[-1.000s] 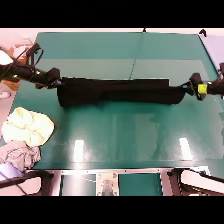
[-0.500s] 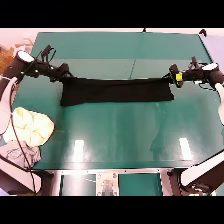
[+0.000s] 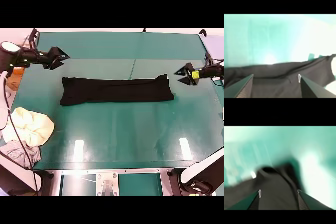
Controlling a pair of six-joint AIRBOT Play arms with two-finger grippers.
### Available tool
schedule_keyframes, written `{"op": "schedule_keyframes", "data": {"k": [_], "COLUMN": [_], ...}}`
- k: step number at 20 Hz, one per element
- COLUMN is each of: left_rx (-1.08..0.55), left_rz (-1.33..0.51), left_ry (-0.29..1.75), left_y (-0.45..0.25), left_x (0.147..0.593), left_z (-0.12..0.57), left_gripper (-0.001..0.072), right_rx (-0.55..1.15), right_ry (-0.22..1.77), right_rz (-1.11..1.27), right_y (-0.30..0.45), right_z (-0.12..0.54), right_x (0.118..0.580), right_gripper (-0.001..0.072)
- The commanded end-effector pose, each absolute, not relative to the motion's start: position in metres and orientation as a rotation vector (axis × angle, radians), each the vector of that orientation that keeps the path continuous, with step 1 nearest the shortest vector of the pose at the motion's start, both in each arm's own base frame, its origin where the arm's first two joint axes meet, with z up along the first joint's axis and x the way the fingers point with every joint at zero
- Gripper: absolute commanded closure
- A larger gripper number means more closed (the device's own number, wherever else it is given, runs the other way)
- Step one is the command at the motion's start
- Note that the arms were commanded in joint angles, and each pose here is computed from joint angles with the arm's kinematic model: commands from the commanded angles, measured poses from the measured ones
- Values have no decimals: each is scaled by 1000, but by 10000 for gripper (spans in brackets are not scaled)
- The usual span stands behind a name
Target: Fold the shirts.
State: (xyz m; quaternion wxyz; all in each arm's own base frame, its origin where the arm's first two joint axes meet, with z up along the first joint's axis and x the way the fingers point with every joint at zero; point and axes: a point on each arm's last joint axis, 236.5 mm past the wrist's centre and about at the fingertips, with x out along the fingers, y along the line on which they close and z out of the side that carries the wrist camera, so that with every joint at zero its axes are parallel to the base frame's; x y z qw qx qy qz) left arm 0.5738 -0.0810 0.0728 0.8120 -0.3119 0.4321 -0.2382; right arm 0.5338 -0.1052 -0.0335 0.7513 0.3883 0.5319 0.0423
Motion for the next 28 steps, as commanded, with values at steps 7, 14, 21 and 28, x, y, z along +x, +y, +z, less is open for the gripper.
{"op": "schedule_keyframes", "data": {"k": [7, 14, 21, 28], "left_rx": [-651, -462, -279, -346], "left_rz": [-626, -680, -755, -790], "left_ry": [1025, 1107, 1092, 1076], "left_y": [-106, -174, -317, -431], "left_x": [545, 526, 513, 502], "left_z": [81, 58, -9, -65], "left_gripper": [676, 676, 676, 676], "right_rx": [806, 794, 629, 532], "right_ry": [1390, 1395, 1219, 1028], "right_rz": [288, 400, 548, 779], "right_y": [-67, -36, -25, 34], "right_z": [-109, -113, 35, 182], "right_x": [499, 507, 513, 465], "right_gripper": [169, 693, 693, 693]}}
